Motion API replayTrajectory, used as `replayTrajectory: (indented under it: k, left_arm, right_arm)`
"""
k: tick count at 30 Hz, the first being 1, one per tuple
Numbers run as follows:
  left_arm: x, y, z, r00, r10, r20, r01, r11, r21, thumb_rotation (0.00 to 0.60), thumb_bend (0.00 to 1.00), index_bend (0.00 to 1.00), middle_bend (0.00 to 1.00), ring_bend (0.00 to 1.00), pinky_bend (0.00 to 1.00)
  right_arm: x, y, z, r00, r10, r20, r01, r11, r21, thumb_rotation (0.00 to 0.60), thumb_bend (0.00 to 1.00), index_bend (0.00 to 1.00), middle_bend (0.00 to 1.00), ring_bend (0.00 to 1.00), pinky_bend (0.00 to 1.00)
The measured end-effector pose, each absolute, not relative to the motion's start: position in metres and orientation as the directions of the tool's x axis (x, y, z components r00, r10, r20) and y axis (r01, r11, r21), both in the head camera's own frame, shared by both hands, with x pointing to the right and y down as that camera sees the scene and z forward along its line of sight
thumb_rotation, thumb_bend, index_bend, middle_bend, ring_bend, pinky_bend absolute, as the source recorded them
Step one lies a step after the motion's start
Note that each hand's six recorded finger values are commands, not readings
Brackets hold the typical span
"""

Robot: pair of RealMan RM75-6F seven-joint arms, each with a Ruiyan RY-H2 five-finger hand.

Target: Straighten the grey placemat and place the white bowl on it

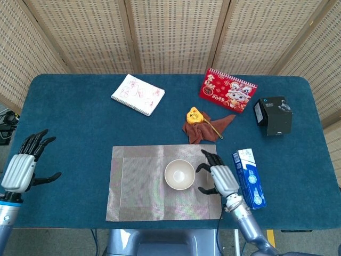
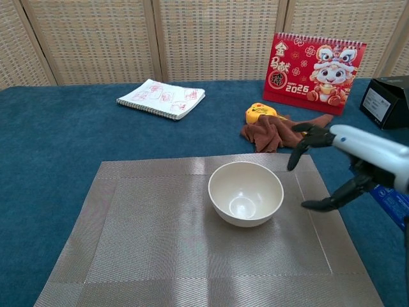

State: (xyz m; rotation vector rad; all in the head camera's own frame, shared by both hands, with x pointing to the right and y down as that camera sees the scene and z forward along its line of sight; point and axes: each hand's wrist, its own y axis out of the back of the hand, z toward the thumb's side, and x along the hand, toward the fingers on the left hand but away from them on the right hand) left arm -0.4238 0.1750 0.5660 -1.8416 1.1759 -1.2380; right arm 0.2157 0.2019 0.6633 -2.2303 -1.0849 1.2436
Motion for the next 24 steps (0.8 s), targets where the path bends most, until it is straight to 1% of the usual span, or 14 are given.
replayTrajectory:
  k: [2,7,9,17,21,24]
  left_arm:
    - [-0.424,0.175,0.567,0.161,-0.911,0.380,-0.324,-0.412,-0.851,0.600,0.10,0.14,0.00,0.00,0.00]
    - [-0.425,0.175,0.569,0.153,-0.911,0.382,-0.303,-0.411,-0.860,0.600,0.10,0.10,0.00,0.00,0.00]
    - [-0.425,0.175,0.570,0.150,-0.911,0.385,-0.289,-0.412,-0.864,0.600,0.10,0.10,0.00,0.00,0.00]
    - [-0.427,0.180,0.576,0.129,-0.908,0.398,-0.243,-0.418,-0.875,0.600,0.10,0.09,0.00,0.00,0.00]
    - [-0.440,0.190,0.581,0.083,-0.903,0.421,-0.205,-0.428,-0.880,0.600,0.10,0.08,0.00,0.00,0.00]
    - [-0.447,0.192,0.580,0.057,-0.909,0.413,-0.196,-0.416,-0.888,0.600,0.10,0.08,0.00,0.00,0.00]
  right_arm:
    - [0.234,0.194,0.656,0.291,0.792,-0.538,0.449,-0.609,-0.654,0.600,0.33,0.38,0.00,0.00,0.00]
    - [0.270,0.184,0.637,0.270,0.825,-0.496,0.422,-0.565,-0.709,0.600,0.24,0.24,0.00,0.00,0.00]
    - [0.287,0.183,0.630,0.264,0.835,-0.483,0.396,-0.551,-0.735,0.600,0.22,0.21,0.00,0.00,0.00]
    - [0.343,0.190,0.621,0.200,0.868,-0.456,0.296,-0.497,-0.816,0.600,0.20,0.17,0.00,0.00,0.00]
    - [0.376,0.197,0.614,0.138,0.894,-0.426,0.256,-0.448,-0.857,0.600,0.20,0.17,0.00,0.00,0.00]
    - [0.394,0.201,0.610,0.106,0.904,-0.413,0.267,-0.426,-0.864,0.600,0.20,0.17,0.00,0.00,0.00]
